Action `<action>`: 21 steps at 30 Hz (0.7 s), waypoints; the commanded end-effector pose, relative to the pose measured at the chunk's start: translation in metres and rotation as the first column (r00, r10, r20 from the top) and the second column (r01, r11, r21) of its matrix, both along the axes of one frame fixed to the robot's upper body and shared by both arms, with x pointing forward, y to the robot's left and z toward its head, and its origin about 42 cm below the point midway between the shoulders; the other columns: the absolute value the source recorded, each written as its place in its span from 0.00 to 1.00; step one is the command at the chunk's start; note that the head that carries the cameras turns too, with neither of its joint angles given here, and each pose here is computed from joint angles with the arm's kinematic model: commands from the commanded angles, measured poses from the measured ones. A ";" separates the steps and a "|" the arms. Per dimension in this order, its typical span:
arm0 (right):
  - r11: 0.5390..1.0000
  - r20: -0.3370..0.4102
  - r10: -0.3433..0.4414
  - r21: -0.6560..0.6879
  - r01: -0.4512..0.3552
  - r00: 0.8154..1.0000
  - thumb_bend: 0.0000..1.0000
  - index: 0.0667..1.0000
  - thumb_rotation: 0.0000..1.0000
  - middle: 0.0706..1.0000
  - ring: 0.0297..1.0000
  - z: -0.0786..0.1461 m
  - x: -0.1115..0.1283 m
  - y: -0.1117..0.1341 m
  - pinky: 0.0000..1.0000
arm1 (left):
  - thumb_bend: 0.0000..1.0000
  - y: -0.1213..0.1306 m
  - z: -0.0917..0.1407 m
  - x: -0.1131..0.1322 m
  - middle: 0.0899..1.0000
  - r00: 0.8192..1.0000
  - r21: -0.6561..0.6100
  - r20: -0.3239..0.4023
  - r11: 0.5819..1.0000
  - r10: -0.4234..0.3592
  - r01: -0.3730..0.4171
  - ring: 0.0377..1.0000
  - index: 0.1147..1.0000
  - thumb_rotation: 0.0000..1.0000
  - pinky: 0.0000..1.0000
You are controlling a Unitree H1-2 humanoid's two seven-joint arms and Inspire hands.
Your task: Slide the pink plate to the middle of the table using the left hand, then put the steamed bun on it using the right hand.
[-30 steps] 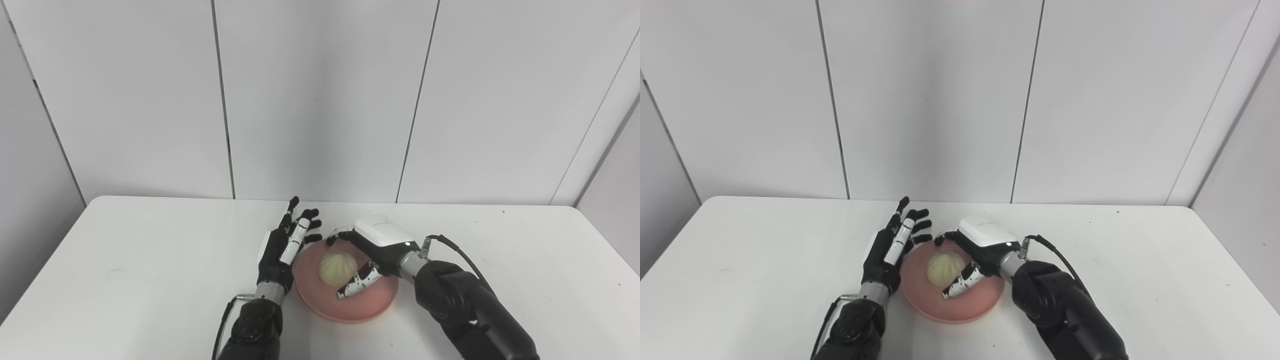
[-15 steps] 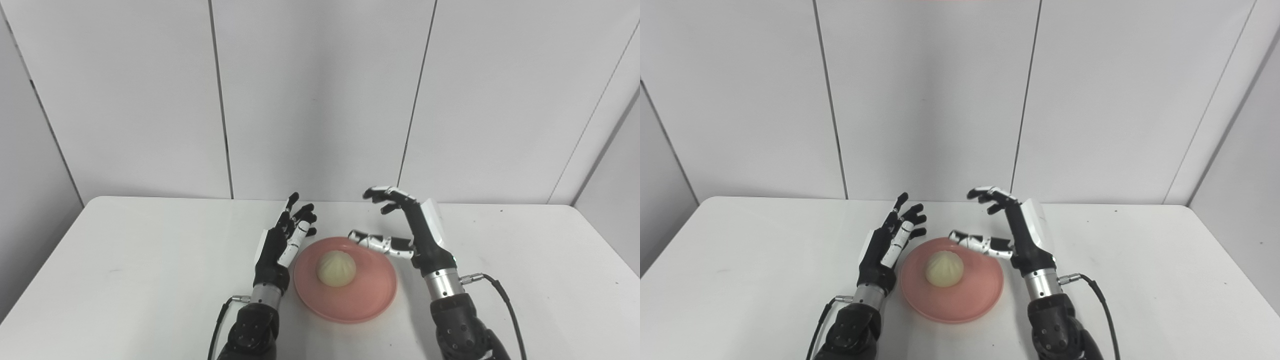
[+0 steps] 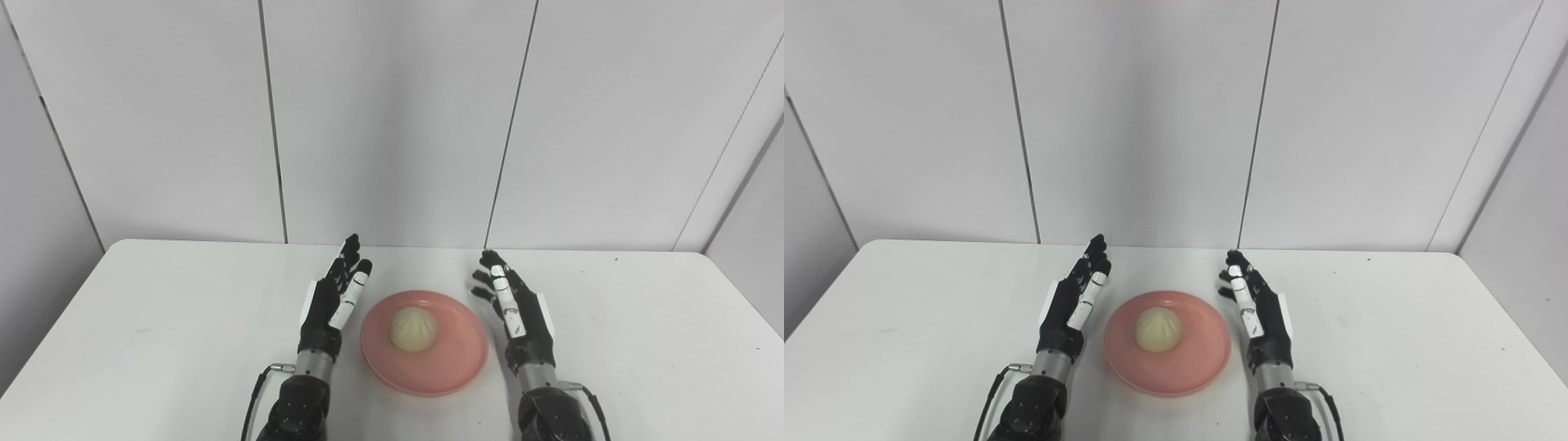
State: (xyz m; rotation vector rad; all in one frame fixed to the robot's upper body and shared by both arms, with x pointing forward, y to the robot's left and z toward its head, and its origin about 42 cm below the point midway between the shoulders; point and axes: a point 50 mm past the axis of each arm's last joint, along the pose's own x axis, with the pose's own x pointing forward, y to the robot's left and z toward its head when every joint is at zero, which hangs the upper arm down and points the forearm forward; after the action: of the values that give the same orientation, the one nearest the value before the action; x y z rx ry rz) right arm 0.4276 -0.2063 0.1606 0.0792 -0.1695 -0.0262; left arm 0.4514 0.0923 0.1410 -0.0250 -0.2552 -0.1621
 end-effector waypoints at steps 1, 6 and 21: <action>1.000 0.036 0.002 0.016 -0.002 0.999 0.73 0.81 0.88 0.87 0.85 0.017 0.010 0.002 0.77 | 0.67 0.005 0.001 -0.001 0.98 0.999 0.006 0.027 1.000 0.021 -0.021 0.98 0.89 0.76 0.94; 1.000 0.018 -0.024 -0.007 0.024 1.000 0.73 0.80 0.89 0.85 0.85 0.011 0.012 -0.001 0.79 | 0.64 0.004 0.002 0.000 0.96 0.998 0.029 0.035 0.998 0.053 -0.054 0.95 0.88 0.77 0.93; 0.992 0.028 -0.057 -0.109 0.059 0.998 0.78 0.89 0.94 0.93 0.92 0.009 0.010 -0.004 0.94 | 0.61 0.003 0.003 0.001 0.95 0.996 -0.002 -0.020 0.996 0.089 -0.089 0.95 0.91 0.82 0.95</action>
State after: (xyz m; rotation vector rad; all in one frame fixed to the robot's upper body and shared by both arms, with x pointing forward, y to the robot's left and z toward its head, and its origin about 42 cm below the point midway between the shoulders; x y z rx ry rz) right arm 0.4301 -0.2114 0.1500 -0.0133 -0.1225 -0.0715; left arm 0.4518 0.0949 0.1400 -0.0001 -0.2358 -0.0910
